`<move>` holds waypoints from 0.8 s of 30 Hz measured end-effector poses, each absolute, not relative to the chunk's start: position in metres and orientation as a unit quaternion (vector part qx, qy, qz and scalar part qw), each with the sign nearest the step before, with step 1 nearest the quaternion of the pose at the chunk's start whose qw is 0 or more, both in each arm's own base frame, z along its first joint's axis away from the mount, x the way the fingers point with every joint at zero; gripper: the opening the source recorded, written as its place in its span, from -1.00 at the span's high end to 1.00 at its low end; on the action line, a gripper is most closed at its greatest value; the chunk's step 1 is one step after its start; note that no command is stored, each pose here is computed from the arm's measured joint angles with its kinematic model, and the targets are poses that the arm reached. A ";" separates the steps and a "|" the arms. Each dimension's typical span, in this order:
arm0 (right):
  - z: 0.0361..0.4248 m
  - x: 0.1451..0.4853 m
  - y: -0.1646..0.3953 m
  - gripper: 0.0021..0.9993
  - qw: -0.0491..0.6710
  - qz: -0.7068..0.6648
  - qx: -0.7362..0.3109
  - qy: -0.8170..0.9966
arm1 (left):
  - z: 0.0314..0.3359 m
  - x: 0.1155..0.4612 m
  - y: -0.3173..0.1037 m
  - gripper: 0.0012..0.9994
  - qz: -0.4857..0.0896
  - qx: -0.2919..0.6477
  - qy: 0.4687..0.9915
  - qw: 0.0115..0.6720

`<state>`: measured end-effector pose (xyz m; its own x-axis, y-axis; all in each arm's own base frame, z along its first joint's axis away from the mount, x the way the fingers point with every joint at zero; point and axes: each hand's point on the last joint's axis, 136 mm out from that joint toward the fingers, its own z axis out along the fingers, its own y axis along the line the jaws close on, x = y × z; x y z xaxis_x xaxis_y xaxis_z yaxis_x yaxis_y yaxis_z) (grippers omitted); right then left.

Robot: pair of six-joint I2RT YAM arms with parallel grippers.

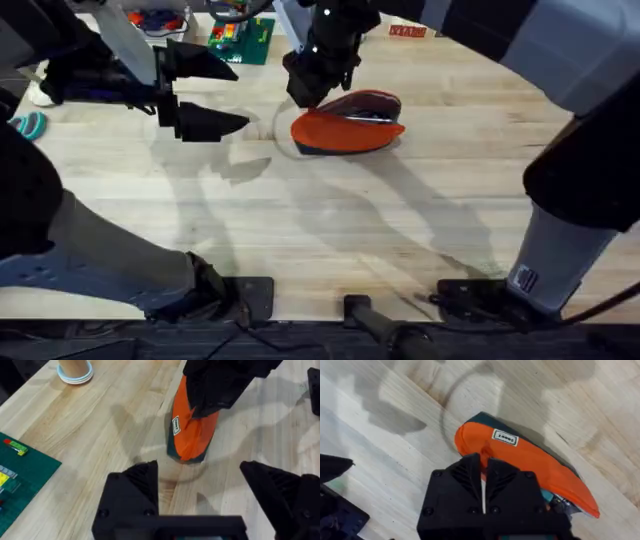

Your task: Unzip the bag, pick up the pens from the table one at a time and place them inside, then zip the bag closed.

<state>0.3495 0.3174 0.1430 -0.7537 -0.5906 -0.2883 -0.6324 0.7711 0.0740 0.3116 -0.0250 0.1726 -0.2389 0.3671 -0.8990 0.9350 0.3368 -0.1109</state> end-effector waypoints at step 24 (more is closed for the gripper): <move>0.143 0.350 0.318 0.94 0.126 0.084 -0.328 0.933 | 0.140 0.313 -0.059 -0.99 -0.388 0.519 0.649 0.399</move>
